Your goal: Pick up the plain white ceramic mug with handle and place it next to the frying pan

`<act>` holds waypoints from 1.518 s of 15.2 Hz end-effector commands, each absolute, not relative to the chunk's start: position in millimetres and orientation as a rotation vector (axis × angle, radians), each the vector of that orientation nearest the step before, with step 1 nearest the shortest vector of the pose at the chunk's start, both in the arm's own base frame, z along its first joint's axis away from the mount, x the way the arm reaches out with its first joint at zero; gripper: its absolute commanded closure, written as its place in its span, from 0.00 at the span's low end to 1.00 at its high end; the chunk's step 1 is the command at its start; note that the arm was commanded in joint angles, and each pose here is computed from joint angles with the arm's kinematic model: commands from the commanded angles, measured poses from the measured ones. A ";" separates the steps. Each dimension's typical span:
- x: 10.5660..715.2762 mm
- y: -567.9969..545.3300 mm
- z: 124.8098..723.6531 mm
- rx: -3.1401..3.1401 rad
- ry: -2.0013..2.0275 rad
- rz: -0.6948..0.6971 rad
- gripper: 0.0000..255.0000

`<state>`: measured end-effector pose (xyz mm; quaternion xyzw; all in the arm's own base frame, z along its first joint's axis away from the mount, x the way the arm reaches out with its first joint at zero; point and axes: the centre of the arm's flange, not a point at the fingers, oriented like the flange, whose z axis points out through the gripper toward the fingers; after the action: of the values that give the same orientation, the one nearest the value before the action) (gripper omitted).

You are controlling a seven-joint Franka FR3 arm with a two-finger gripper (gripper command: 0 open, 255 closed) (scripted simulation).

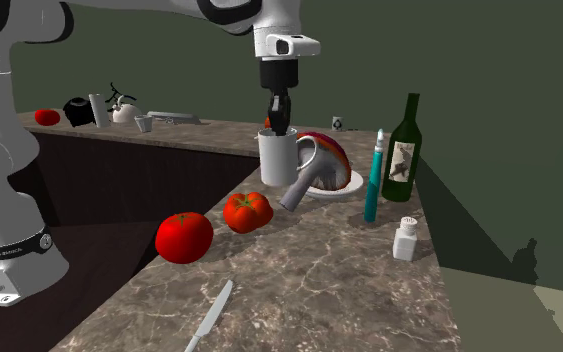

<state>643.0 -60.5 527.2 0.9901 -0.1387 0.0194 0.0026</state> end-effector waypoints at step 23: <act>557.0 196.8 506.4 3.105 -0.437 0.061 1.00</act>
<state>556.3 196.1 511.6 0.9901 -0.1390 0.0193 0.0028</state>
